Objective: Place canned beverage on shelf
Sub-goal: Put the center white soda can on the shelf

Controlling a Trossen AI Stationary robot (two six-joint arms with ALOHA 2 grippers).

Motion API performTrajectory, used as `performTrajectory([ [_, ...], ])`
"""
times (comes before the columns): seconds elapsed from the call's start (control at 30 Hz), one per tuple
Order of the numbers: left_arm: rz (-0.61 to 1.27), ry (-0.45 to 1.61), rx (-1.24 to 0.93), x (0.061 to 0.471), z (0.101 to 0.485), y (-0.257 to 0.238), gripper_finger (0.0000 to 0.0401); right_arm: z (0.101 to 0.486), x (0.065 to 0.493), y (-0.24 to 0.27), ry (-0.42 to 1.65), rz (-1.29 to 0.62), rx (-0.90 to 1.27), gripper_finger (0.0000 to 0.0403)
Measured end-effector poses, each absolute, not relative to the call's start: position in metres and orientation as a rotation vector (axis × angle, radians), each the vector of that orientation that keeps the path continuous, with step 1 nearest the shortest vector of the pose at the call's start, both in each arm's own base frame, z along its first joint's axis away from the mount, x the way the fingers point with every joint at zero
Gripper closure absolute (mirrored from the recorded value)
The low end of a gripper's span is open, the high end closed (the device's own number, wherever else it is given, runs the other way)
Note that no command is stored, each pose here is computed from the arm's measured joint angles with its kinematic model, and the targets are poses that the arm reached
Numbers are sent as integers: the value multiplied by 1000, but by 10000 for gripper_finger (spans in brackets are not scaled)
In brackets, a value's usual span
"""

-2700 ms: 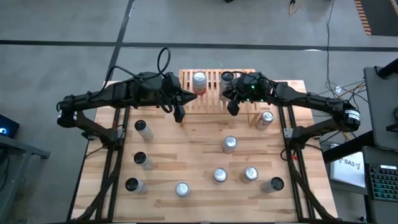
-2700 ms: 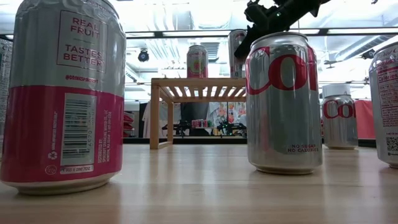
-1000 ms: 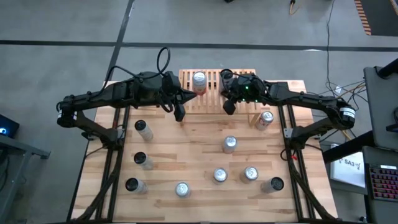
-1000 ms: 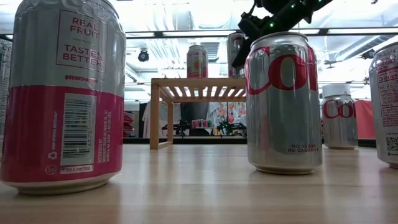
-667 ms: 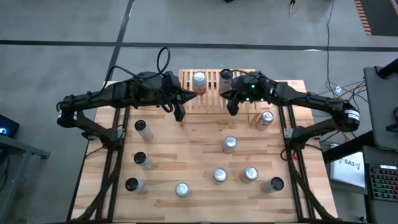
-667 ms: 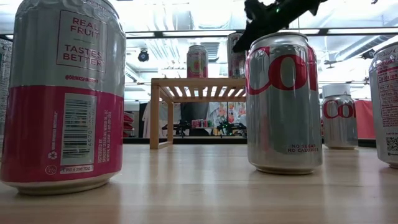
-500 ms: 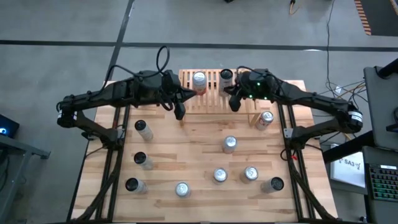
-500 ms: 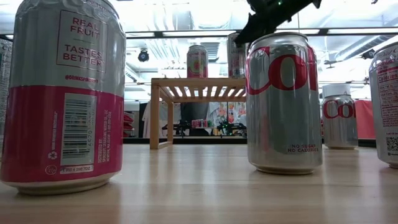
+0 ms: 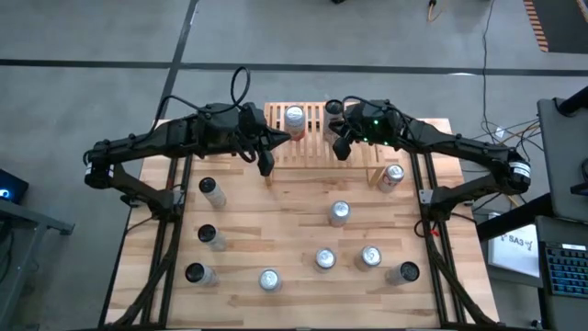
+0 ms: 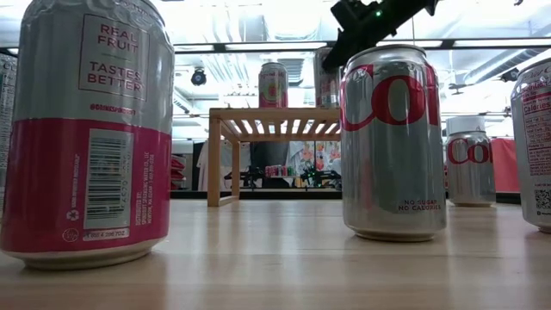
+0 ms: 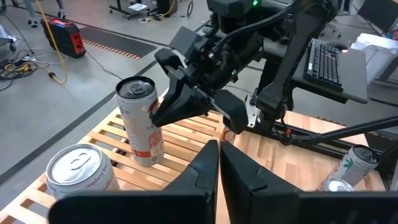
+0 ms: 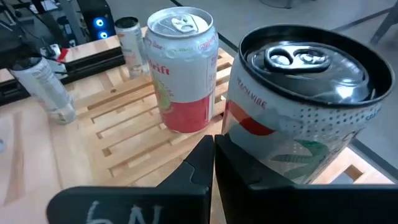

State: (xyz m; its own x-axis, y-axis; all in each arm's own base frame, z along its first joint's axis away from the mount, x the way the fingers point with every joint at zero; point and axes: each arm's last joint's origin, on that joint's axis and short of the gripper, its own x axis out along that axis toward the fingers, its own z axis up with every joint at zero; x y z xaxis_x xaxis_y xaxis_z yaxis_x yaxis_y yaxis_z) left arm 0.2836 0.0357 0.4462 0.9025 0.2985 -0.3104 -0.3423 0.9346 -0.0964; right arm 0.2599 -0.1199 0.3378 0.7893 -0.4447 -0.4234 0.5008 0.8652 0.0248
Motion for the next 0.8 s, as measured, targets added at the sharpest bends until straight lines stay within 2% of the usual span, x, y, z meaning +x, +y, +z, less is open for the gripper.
performTrajectory([
  [0.43,355,300,-146,283,446,36,401,338,260,-122,414,-537,119,394],
  [0.8,356,300,-146,283,446,36,401,326,255,-117,536,-452,179,394],
])
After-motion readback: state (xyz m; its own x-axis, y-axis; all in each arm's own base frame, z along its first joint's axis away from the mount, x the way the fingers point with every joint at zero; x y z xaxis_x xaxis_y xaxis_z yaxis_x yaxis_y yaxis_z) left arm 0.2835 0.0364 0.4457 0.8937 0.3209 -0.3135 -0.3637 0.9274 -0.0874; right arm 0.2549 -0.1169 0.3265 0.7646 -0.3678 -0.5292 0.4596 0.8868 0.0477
